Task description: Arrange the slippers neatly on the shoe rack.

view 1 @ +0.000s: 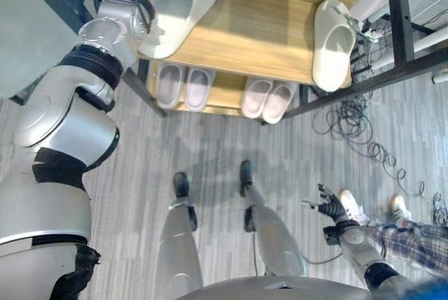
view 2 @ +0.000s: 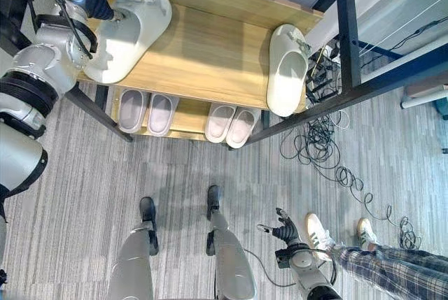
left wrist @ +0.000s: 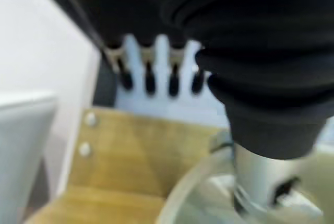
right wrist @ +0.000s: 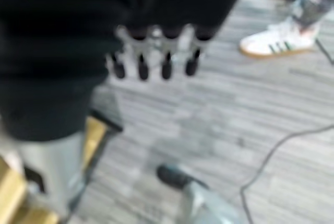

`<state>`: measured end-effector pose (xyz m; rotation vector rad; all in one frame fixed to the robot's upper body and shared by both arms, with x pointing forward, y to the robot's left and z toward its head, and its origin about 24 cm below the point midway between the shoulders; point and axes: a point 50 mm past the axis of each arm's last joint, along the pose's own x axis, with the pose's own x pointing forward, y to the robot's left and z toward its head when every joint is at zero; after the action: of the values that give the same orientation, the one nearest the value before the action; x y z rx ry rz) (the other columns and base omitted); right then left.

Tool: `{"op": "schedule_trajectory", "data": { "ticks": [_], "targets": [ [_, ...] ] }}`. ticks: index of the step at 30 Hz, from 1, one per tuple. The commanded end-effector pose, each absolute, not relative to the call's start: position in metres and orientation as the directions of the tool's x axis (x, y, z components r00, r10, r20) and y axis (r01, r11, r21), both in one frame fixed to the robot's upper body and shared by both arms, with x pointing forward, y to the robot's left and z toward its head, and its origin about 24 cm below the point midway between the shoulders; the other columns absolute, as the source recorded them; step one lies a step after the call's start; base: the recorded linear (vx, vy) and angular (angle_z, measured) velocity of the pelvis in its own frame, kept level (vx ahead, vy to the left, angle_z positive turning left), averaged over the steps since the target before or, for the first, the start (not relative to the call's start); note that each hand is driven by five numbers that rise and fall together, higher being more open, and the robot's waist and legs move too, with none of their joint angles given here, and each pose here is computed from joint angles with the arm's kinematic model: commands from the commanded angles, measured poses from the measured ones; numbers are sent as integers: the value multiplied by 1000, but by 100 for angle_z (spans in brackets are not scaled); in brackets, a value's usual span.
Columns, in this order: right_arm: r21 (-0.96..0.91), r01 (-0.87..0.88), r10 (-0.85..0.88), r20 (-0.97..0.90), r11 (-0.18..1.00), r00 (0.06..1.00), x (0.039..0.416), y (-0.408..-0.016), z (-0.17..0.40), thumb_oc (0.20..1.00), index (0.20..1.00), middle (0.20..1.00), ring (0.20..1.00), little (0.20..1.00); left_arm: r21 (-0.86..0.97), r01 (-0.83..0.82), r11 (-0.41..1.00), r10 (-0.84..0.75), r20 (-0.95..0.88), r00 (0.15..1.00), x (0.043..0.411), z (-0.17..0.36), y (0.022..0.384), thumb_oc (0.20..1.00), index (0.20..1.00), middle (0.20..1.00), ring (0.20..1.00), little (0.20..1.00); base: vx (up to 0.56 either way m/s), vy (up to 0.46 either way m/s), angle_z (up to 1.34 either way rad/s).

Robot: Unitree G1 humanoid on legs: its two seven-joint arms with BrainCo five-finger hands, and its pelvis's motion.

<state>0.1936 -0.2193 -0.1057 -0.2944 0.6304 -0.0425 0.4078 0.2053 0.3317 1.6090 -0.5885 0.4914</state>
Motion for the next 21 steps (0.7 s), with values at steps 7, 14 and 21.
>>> {"op": "schedule_trajectory", "data": {
  "ticks": [7, 14, 21],
  "targets": [
    [-333, -25, -162, -521, 942, 838, 213, -243, -88, 1000, 1000, 1000, 1000, 1000, 672, -738, 65, -43, 741, 671, 399, 380, 187, 200, 200, 200, 200, 200, -9, -20, -5],
    [-329, -28, -158, -523, 944, 837, 219, -242, -87, 1000, 1000, 1000, 1000, 1000, 677, -733, 67, -99, 736, 670, 402, 376, 164, 200, 200, 200, 200, 200, 2, -60, 8],
    [-350, -43, -147, -498, 936, 854, 226, -240, -81, 1000, 1000, 1000, 1000, 1000, 661, -749, -53, -165, 733, 659, 403, 366, 152, 200, 200, 200, 200, 200, 0, -88, -3]
  ]
}}
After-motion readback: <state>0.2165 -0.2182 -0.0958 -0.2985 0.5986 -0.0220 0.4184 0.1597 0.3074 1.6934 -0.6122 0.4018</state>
